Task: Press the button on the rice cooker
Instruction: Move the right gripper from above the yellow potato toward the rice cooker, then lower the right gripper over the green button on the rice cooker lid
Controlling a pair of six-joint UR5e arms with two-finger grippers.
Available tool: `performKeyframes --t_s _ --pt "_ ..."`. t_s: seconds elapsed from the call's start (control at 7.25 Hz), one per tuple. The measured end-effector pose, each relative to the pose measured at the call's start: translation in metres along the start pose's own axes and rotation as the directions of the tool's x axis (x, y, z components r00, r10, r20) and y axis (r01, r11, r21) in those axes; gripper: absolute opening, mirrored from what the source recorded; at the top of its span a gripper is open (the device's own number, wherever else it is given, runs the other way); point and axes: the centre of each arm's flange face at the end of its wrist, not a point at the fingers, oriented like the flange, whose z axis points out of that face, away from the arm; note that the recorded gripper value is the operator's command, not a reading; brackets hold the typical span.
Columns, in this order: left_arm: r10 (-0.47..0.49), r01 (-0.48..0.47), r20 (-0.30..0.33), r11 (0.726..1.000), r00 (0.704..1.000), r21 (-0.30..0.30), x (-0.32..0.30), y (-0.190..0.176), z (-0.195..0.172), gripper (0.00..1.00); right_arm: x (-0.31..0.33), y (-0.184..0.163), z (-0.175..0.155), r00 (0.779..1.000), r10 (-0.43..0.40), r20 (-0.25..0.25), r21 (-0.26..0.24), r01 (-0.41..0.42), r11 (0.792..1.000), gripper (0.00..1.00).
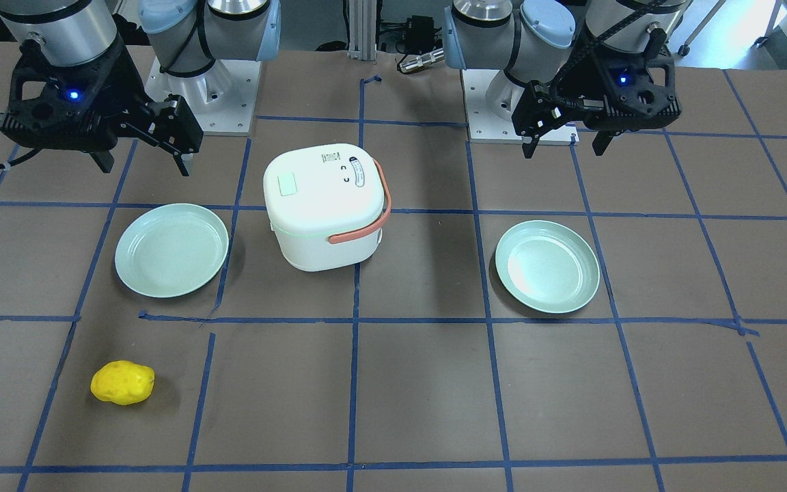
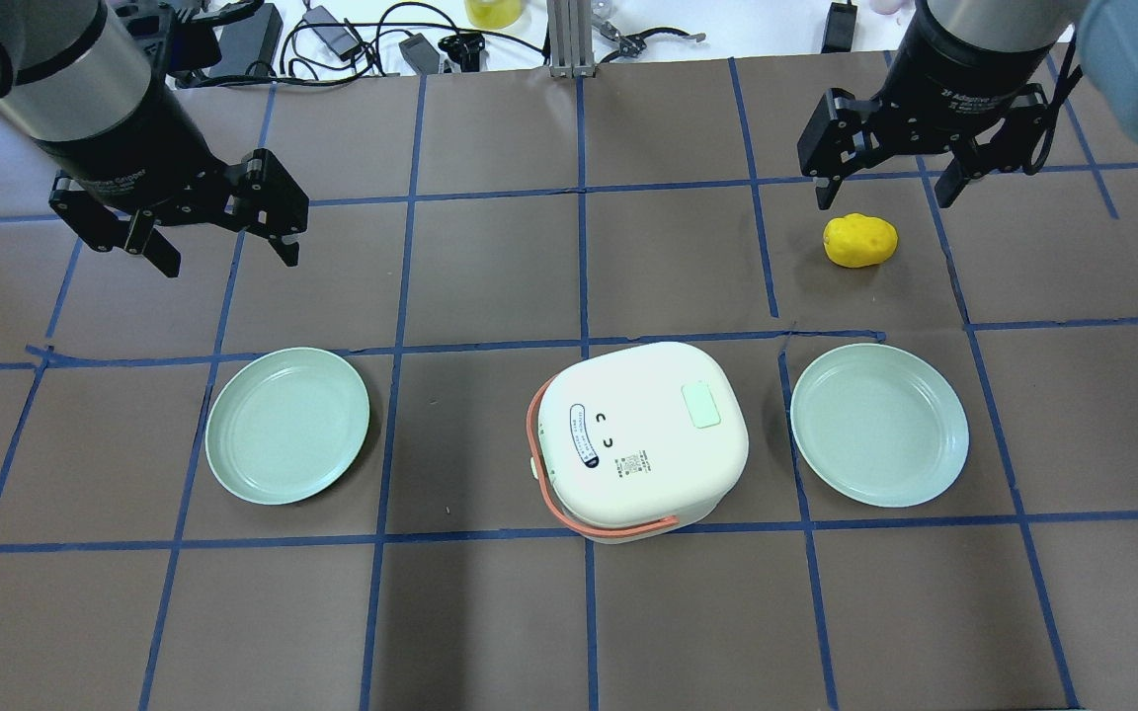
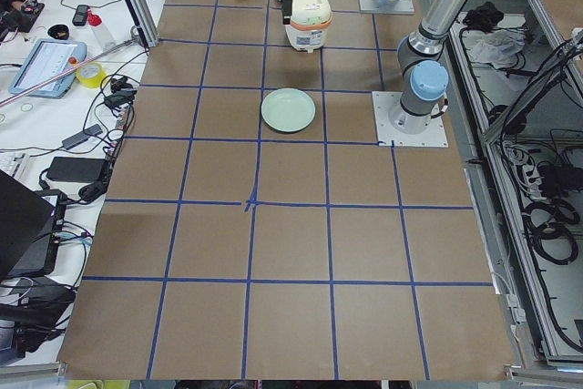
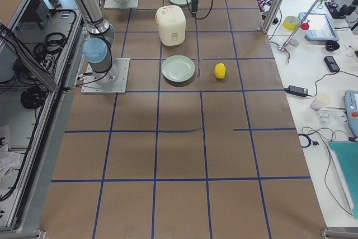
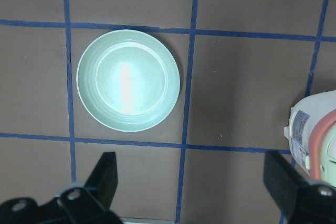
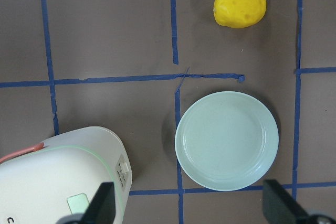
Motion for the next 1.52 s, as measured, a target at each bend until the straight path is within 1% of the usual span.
performKeyframes --t_s 0.14,0.28,0.41,0.55,0.69,0.97,1.1,1.52 --pt "0.000 0.000 0.000 1.000 1.000 0.000 0.000 0.000 0.000 1.00 -0.001 0.000 -0.001 1.000 0.000 0.003 0.001 0.000 1.000 0.43" --pt "0.000 0.000 0.000 1.000 1.000 0.000 0.000 0.000 0.000 1.00 -0.002 0.001 -0.001 1.000 0.000 0.009 -0.003 0.000 1.000 0.21" --pt "0.000 0.000 0.000 1.000 1.000 0.000 0.000 0.000 0.000 1.00 -0.003 0.003 0.000 1.000 -0.001 0.016 -0.018 0.001 1.000 0.14" --pt "0.000 0.000 0.000 1.000 1.000 0.000 0.000 0.000 0.000 1.00 -0.006 0.006 0.001 1.000 -0.002 0.032 -0.040 0.003 0.999 0.05" --pt "0.000 0.000 0.000 1.000 1.000 0.000 0.000 0.000 0.000 1.00 -0.013 0.010 0.003 0.998 -0.010 0.054 -0.055 0.013 0.998 0.00" --pt "0.000 0.000 0.000 1.000 1.000 0.000 0.000 0.000 0.000 1.00 -0.047 0.021 0.013 0.995 -0.064 0.073 -0.090 0.071 0.993 0.00" --pt "0.000 0.000 0.000 1.000 1.000 0.000 0.000 0.000 0.000 1.00 -0.058 0.028 0.026 0.994 -0.084 0.074 -0.118 0.092 0.989 0.00" --pt "0.000 0.000 0.000 1.000 1.000 0.000 0.000 0.000 0.000 1.00 -0.072 0.045 0.068 0.990 -0.081 0.113 -0.210 0.103 0.972 0.00"
